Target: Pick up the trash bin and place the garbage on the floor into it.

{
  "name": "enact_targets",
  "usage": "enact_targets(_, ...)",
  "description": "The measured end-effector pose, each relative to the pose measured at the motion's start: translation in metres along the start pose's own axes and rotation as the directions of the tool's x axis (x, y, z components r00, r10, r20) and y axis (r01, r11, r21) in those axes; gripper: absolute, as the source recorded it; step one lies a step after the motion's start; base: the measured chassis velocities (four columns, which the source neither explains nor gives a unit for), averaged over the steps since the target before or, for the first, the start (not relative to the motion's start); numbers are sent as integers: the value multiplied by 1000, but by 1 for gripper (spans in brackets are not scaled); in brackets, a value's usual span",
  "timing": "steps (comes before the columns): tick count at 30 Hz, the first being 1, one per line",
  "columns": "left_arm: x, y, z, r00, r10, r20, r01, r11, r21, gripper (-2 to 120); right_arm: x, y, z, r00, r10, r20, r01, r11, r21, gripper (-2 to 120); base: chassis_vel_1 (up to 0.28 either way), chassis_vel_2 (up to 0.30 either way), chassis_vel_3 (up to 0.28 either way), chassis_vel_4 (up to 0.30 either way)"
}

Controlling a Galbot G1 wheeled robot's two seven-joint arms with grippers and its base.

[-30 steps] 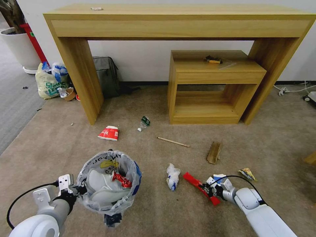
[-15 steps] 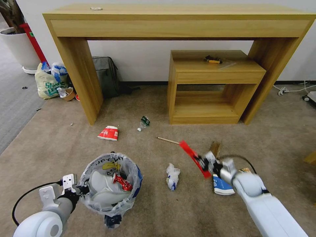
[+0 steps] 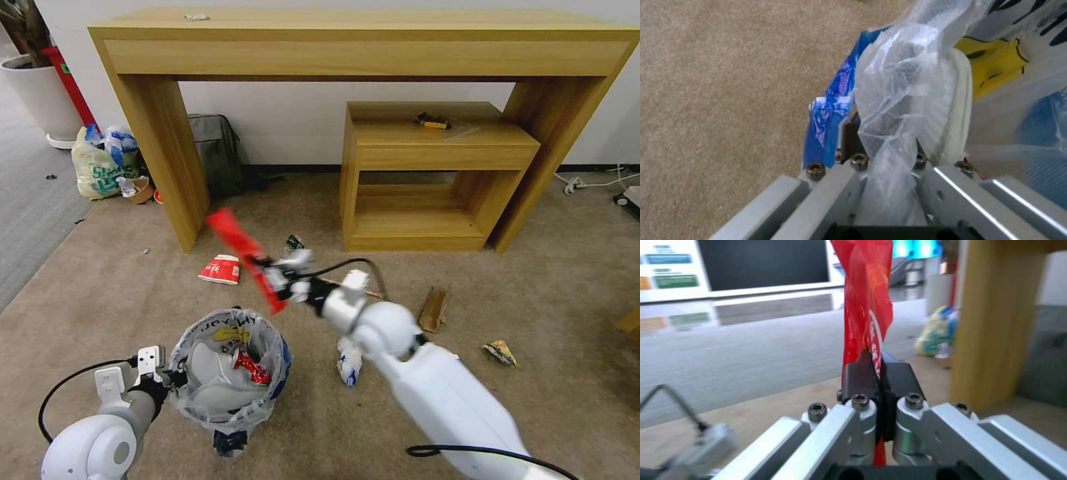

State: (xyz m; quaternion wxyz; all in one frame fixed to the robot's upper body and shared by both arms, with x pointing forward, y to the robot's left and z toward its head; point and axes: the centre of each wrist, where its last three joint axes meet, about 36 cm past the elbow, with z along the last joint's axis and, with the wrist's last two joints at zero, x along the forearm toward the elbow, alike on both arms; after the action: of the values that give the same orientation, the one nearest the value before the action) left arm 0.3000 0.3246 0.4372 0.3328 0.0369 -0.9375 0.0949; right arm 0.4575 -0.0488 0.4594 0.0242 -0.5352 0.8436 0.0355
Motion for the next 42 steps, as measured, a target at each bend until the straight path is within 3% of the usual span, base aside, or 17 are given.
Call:
enact_targets(12,4,-3,-2,1000,8,11,-8,1000,4,0,-16,24,63,992,-44,-116,44,999,-2,0,0,0,0,0)
enact_targets(18,5,-6,-1,1000,14,12,-14,1000,6,0,-17,34,79,988,-30,-152,31,1000,0,1,0,0,0,0)
enact_targets(20,6,-7,-2,1000,15,14,-15,1000,5,0,-15,38,85,986,-14,-166,15,1000,8,13,0,0,0,0)
enact_targets(24,8,-7,-2,1000,16,17,-16,1000,4,0,-12,41,89,985,-1,-172,3,1000,13,21,0,0,0,0)
enact_targets(27,10,-7,-3,1000,14,20,-14,1000,3,0,-9,44,88,986,15,-165,-13,1000,13,37,0,0,0,0)
enact_targets(31,10,-7,-3,1000,12,21,-12,1000,3,0,-8,43,85,987,26,-156,-24,1000,17,45,0,0,0,0)
enact_targets(34,11,-4,-3,1000,2,25,-3,1000,10,0,0,32,67,985,125,-115,-124,992,16,63,0,0,0,0)
enact_targets(39,10,0,-2,1000,-11,23,11,1000,21,0,19,13,52,958,264,-109,-265,964,5,76,0,0,0,0)
enact_targets(40,10,2,-1,1000,-15,21,15,1000,24,0,32,3,51,929,350,-122,-352,936,8,83,0,0,0,0)
enact_targets(41,10,2,-1,1000,-15,21,15,1000,24,0,32,3,51,929,350,-122,-352,936,8,83,0,0,0,0)
enact_targets(42,10,3,-1,1000,-17,21,16,1000,27,0,43,-6,54,899,415,-138,-416,909,24,88,0,0,0,0)
